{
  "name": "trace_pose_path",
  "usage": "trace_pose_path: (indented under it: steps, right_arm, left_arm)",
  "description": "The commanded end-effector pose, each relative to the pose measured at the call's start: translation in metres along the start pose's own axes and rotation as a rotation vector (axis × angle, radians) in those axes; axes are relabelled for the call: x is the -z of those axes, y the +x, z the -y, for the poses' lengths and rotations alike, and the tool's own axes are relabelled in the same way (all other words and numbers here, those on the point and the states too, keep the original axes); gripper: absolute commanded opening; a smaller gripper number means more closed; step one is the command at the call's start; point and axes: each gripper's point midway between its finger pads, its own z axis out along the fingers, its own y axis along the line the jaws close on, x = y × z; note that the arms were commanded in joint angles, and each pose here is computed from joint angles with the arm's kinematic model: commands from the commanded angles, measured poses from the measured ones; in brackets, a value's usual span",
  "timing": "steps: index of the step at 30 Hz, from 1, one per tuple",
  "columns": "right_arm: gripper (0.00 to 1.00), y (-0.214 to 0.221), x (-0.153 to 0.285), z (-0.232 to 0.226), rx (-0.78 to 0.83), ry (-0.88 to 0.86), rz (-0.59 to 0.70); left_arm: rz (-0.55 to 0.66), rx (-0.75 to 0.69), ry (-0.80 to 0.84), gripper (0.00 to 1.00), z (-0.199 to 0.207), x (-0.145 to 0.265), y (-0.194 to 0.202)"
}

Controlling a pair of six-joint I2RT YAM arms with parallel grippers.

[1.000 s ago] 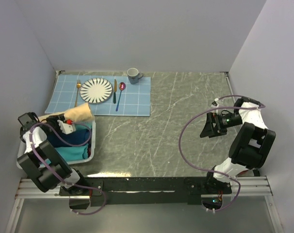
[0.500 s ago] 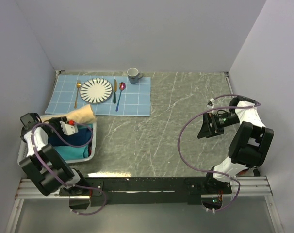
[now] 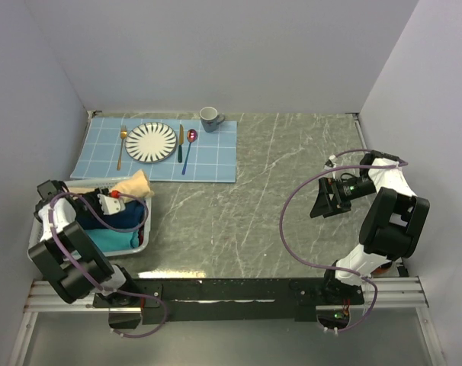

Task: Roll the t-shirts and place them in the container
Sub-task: Place the T-shirt in the bin, then reset both arms

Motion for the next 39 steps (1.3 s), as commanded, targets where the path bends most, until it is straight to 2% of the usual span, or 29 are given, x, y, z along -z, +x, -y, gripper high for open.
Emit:
trace_pose_path:
  steps: [1, 5, 8, 19, 22, 23, 25, 26, 28, 32, 35, 39]
  right_arm:
    - [1.00, -0.009, 0.002, -0.002, 0.014, 0.001, 0.016]
    - [1.00, -0.009, 0.001, 0.001, 0.011, -0.001, 0.014]
    - [1.00, -0.011, 0.001, 0.002, 0.008, -0.002, 0.010]
    - [1.00, -0.016, 0.000, 0.009, 0.011, 0.007, -0.014]
    - [1.00, -0.016, -0.002, 0.007, 0.018, 0.004, -0.024]
    - [1.00, -0.017, -0.003, 0.006, 0.021, 0.001, -0.025]
    - [1.00, -0.022, -0.002, 0.006, 0.031, -0.002, -0.015]
    - [1.00, -0.023, -0.001, 0.005, 0.030, -0.007, -0.014]
    - [1.00, -0.030, 0.000, 0.002, 0.041, -0.026, 0.007]
    - [1.00, -0.043, 0.000, 0.001, 0.057, -0.070, 0.031]
    - [1.00, -0.054, 0.000, -0.001, 0.058, -0.125, 0.046]
    - [1.00, -0.068, 0.003, -0.003, 0.060, -0.177, 0.060]
  left_arm:
    - [-0.027, -0.537, 0.054, 0.01, -0.025, 0.011, 0.001]
    - [-0.063, -0.560, 0.059, 0.01, -0.040, 0.020, 0.004]
    - [-0.091, -0.524, 0.109, 0.01, -0.036, 0.024, 0.017]
    - [-0.076, -0.447, 0.233, 0.02, 0.020, 0.003, 0.029]
    - [-0.057, -0.441, 0.224, 0.30, 0.023, 0.001, 0.024]
    - [-0.052, -0.445, 0.204, 0.45, 0.020, 0.001, 0.022]
    - [-0.060, -0.474, 0.168, 0.57, 0.009, 0.007, 0.015]
    - [-0.027, -0.444, 0.167, 0.99, 0.011, 0.010, 0.004]
    - [-0.028, -0.462, 0.142, 0.99, -0.010, 0.025, -0.011]
    - [-0.022, -0.427, 0.157, 0.99, -0.020, 0.055, -0.042]
    - [-0.039, -0.370, 0.214, 0.99, -0.006, 0.076, -0.059]
    - [-0.140, -0.363, 0.203, 0.99, 0.014, 0.092, -0.073]
